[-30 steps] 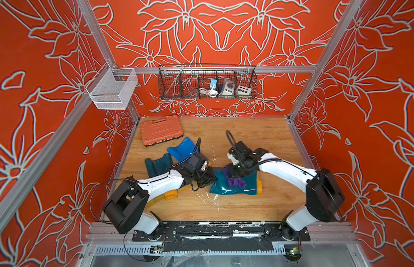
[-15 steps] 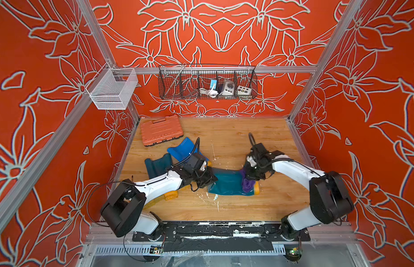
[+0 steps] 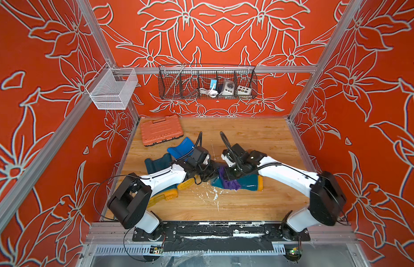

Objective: Wipe the rubber boots with a cloth
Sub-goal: Wipe the dirt off the rubber boot.

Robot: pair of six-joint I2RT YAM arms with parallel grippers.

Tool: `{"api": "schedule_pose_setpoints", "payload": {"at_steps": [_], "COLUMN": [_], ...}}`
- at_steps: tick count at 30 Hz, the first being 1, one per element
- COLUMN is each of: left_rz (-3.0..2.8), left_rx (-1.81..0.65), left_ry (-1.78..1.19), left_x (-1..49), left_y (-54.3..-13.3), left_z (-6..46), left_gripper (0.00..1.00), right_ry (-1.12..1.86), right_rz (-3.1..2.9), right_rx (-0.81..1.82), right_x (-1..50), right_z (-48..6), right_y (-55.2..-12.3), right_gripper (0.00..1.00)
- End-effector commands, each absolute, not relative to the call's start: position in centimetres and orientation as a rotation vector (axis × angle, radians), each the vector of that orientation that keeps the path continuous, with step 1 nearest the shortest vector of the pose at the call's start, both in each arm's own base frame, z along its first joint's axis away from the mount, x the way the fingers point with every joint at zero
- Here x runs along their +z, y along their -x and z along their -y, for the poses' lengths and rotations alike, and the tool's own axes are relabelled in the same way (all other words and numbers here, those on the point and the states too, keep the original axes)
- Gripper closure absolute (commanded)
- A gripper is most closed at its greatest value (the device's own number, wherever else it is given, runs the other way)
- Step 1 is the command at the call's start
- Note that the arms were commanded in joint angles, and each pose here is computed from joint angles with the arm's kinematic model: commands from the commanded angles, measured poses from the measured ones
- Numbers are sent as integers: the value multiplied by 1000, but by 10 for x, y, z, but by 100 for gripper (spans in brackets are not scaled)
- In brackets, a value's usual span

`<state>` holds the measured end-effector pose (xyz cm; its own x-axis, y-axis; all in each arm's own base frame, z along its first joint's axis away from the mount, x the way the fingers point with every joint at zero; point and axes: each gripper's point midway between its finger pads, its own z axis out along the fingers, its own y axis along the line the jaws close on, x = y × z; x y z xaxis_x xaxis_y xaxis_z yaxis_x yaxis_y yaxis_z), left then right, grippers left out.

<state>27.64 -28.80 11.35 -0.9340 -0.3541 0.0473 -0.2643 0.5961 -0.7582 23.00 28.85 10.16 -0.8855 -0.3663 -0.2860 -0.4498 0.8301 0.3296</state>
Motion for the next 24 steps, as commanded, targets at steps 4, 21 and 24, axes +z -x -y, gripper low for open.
{"api": "schedule_pose_setpoints", "payload": {"at_steps": [4,21,24], "left_rz": [-2672,-2730,-2729], "left_rx": [-1272,-1329,-1361], "left_ry": [486,849,934], "left_x": [134,162,167], "left_y": [-286,-287,-286], "left_z": [287,292,294], "left_gripper": [100,100,100], "right_ry": [498,587,745], "right_rz": [-2913,-2399,-2353], "right_rx": [291,605,624], "right_x": [78,168,169], "right_z": [-217,-257,-284], "right_y": [-257,-223,-212], "right_gripper": [100,100,100]}}
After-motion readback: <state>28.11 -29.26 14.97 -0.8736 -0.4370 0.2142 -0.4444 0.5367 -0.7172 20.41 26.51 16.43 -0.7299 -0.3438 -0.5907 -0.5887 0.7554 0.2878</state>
